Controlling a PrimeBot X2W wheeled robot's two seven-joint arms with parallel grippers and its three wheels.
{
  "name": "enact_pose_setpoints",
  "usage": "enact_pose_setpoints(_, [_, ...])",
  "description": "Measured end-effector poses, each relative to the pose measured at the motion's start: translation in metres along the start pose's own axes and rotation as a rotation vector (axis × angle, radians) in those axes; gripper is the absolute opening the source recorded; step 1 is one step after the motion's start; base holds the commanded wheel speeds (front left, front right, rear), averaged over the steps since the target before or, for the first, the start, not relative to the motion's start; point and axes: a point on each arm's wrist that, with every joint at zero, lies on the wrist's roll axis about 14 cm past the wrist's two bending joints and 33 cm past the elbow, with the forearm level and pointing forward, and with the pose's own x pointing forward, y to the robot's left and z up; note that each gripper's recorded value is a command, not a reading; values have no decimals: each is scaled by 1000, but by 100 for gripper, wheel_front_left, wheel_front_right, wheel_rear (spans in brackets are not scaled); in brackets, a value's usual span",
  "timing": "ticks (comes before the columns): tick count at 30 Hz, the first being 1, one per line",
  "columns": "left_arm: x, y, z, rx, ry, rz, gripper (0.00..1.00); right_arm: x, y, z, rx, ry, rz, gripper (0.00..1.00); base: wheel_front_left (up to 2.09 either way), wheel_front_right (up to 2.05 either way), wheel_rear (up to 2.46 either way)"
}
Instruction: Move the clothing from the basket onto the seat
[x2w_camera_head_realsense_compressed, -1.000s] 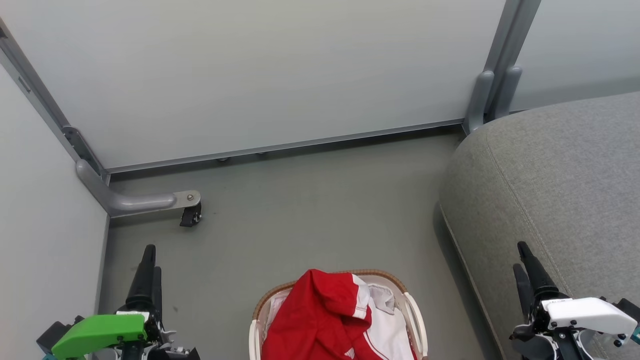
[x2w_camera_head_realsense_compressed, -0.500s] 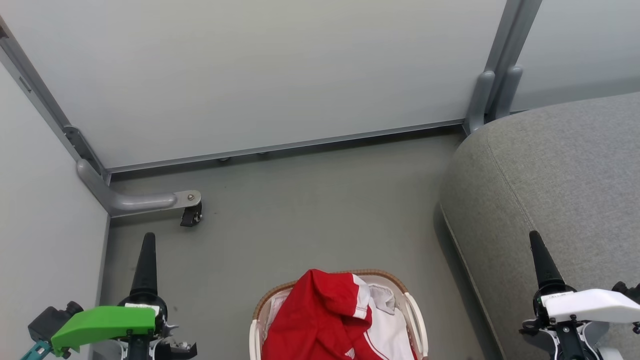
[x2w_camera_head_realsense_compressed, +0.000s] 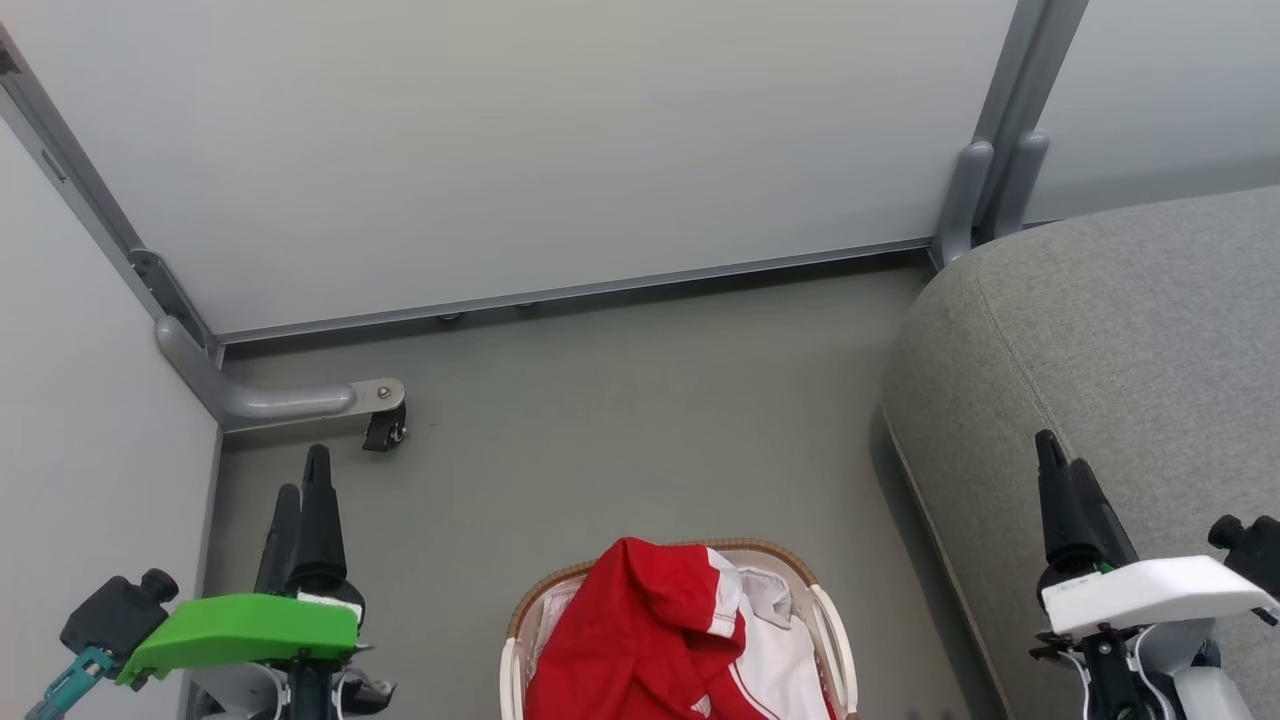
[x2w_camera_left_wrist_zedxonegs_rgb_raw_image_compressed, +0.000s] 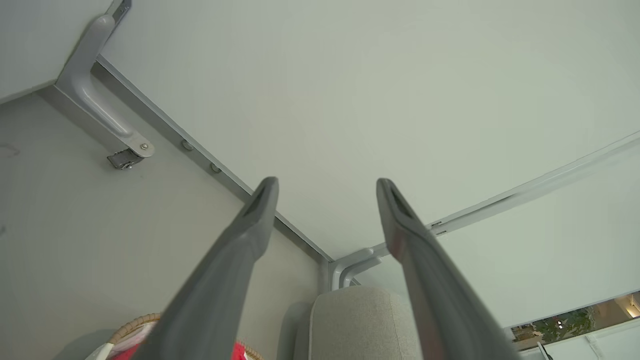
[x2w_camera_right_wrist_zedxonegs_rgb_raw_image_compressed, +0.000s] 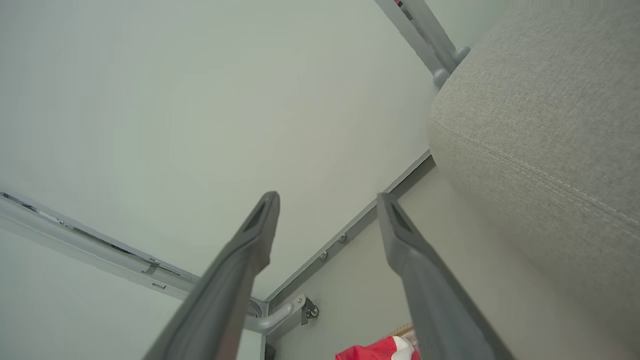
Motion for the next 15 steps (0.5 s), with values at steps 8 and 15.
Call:
enact_pose_setpoints(8, [-7, 1, -5, 173, 5, -5, 100, -3, 10, -5, -154, 9, 39, 100, 0, 0, 0])
enact_pose_setpoints(15, [-14, 8, -9, 296, 13, 6, 100, -5, 14, -11, -276, 21, 64, 100, 0, 0, 0])
